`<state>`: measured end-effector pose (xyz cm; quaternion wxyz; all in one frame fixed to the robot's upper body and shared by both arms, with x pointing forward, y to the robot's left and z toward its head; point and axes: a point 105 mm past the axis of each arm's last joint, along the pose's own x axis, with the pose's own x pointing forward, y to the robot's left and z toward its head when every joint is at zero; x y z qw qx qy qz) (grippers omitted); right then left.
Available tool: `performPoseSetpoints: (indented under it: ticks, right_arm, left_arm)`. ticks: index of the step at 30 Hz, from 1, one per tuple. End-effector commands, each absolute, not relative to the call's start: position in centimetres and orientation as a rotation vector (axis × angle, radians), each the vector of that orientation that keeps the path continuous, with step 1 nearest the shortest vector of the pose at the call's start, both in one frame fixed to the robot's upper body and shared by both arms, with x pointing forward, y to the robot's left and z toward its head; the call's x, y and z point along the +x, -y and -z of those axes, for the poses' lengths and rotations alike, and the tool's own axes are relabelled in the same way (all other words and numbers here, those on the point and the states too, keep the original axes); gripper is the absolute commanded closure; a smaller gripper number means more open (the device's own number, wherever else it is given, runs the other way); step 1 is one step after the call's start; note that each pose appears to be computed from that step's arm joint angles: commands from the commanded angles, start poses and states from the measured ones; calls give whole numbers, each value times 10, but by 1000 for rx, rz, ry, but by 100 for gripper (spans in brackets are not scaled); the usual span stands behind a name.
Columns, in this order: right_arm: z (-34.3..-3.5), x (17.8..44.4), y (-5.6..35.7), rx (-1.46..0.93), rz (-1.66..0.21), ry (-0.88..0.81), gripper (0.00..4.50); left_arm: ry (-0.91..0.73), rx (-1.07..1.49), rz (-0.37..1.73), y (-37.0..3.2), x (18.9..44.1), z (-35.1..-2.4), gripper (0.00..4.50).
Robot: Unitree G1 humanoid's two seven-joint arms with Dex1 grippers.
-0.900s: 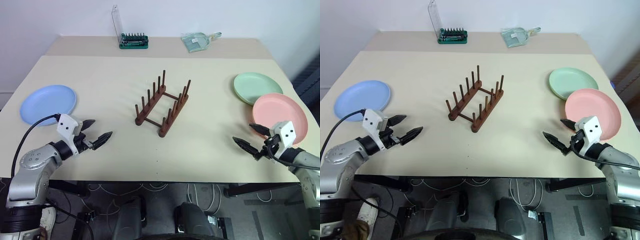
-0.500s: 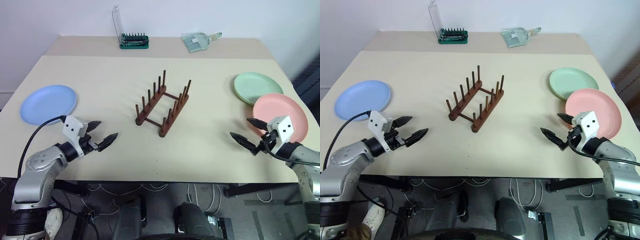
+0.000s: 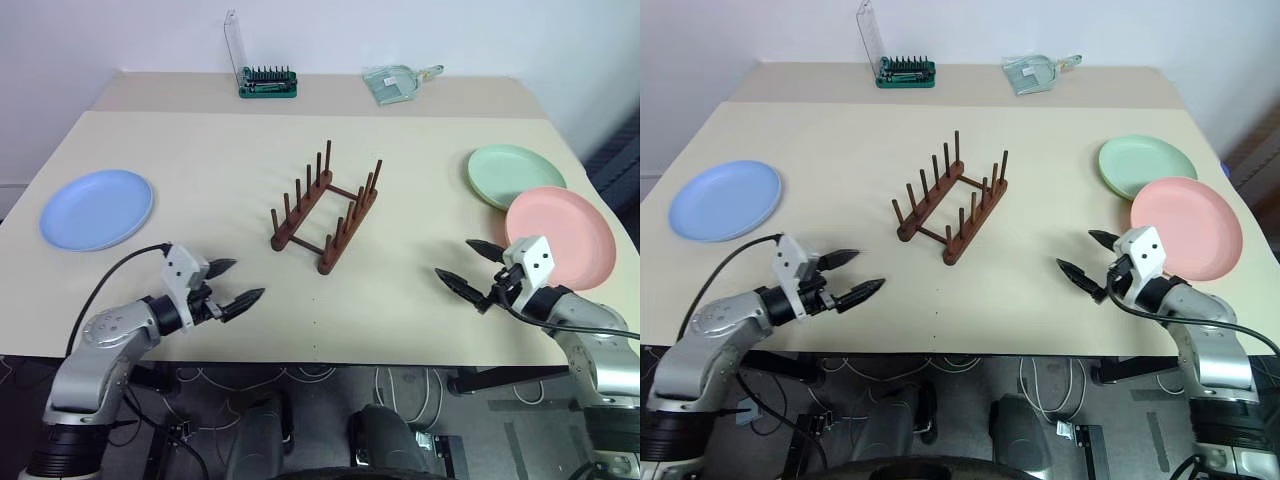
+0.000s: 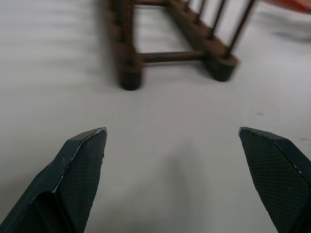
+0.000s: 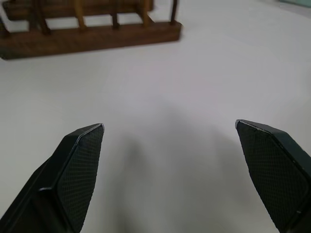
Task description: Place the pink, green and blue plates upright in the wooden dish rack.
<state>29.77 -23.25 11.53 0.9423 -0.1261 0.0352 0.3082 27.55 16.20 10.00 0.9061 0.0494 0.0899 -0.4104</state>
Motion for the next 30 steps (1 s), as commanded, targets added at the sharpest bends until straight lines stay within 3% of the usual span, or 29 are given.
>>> performPoseSetpoints:
  ticks: [1,11,21,24,30]
  right_arm:
    - [-134,295,214,-258,-645,-17,6]
    - [-140,274,190,-222,-630,-19,6]
    - [-134,270,193,-200,-603,-23,6]
    - [-134,271,192,-195,-603,-19,0]
    - [-133,273,190,-189,-610,-14,0]
  left_arm:
    - [-153,133,960,-122,275,-100,0]
    - [-217,158,926,-74,313,-75,0]
    - [-237,146,1008,-40,320,-69,0]
    - [-234,147,1008,-40,321,-70,91]
    - [-233,147,978,-47,325,-70,367]
